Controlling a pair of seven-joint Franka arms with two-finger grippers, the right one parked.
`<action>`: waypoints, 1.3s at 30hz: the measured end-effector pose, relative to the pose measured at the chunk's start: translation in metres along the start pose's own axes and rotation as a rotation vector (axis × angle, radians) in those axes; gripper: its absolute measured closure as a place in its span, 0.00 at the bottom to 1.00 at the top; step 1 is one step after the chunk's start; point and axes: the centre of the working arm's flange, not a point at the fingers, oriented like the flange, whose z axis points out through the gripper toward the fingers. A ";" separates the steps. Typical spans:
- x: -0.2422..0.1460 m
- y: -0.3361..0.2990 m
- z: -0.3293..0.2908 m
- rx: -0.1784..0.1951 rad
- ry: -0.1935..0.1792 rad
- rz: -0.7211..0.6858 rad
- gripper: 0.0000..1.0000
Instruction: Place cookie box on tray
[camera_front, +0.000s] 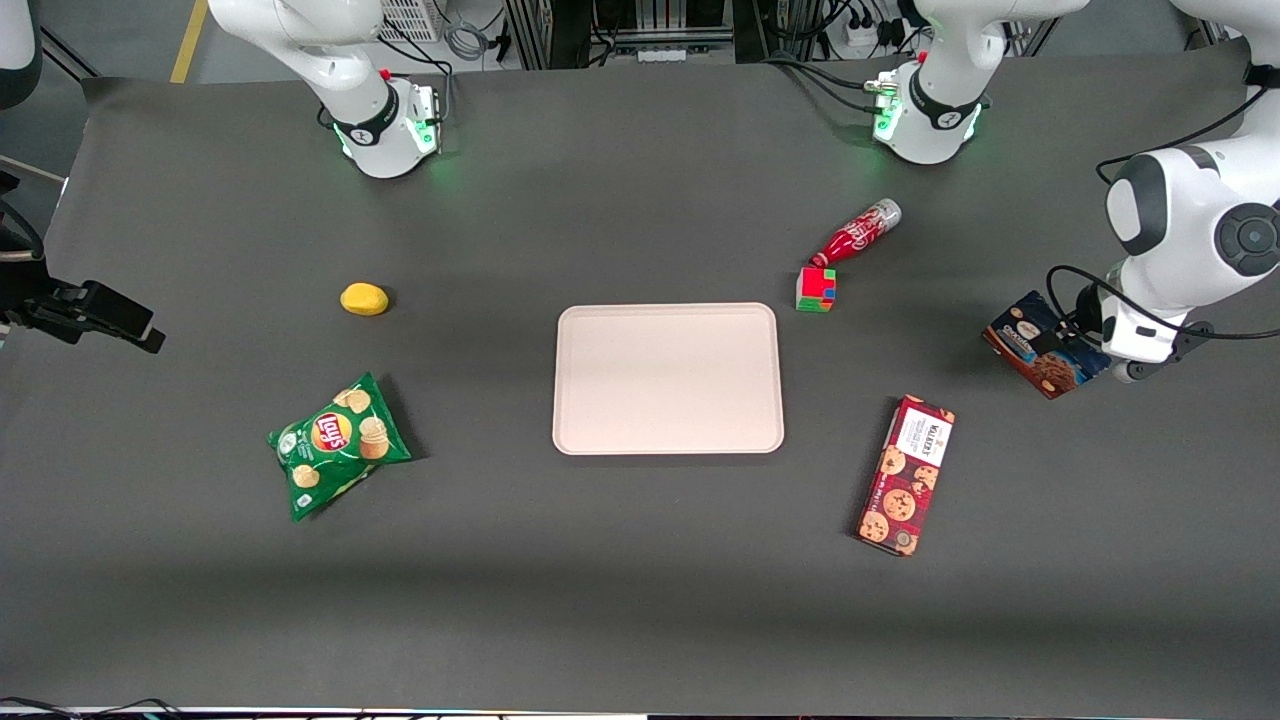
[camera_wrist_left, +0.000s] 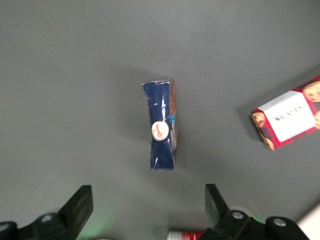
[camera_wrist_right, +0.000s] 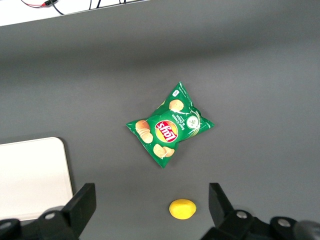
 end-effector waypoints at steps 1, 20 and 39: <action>0.000 -0.002 0.001 -0.002 0.004 0.005 0.00; -0.009 -0.010 0.044 -0.022 0.059 0.015 0.32; 0.006 -0.001 -0.015 -0.014 0.031 0.023 0.89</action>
